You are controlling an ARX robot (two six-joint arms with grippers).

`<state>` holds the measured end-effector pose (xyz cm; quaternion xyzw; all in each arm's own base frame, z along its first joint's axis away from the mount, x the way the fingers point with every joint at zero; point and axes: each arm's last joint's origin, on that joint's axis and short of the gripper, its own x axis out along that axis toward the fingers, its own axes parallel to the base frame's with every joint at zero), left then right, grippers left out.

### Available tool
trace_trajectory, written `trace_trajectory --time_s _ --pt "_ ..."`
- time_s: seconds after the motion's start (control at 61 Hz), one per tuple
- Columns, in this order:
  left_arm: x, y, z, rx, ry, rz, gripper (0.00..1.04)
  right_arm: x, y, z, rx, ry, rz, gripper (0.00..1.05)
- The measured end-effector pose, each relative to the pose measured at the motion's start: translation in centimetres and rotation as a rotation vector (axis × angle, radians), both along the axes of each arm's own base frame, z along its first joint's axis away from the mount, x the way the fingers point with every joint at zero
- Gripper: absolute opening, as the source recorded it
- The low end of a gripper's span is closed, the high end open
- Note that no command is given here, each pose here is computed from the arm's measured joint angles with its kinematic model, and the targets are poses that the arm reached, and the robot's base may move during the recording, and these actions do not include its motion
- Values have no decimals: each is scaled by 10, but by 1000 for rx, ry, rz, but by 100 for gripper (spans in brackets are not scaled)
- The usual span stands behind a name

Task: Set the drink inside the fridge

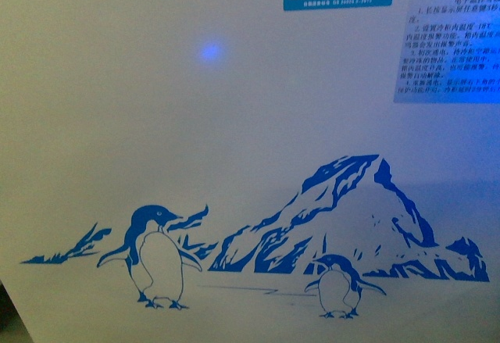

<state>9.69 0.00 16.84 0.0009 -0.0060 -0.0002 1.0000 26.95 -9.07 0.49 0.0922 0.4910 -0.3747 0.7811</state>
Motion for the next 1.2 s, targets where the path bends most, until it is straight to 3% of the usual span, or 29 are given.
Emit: trace_trajectory --time_s 0.18,0.623,1.164,1.197 --pt "0 0 0 0 0 0 97 35 -4 -48 39 -5 -13 97" --pt "0 0 0 0 0 0 97 69 -26 -143 55 102 -36 97" --pt "0 0 0 0 0 0 97 85 -30 -193 99 165 -31 97" --pt "0 0 0 0 0 0 97 89 -32 -194 113 153 -7 90"
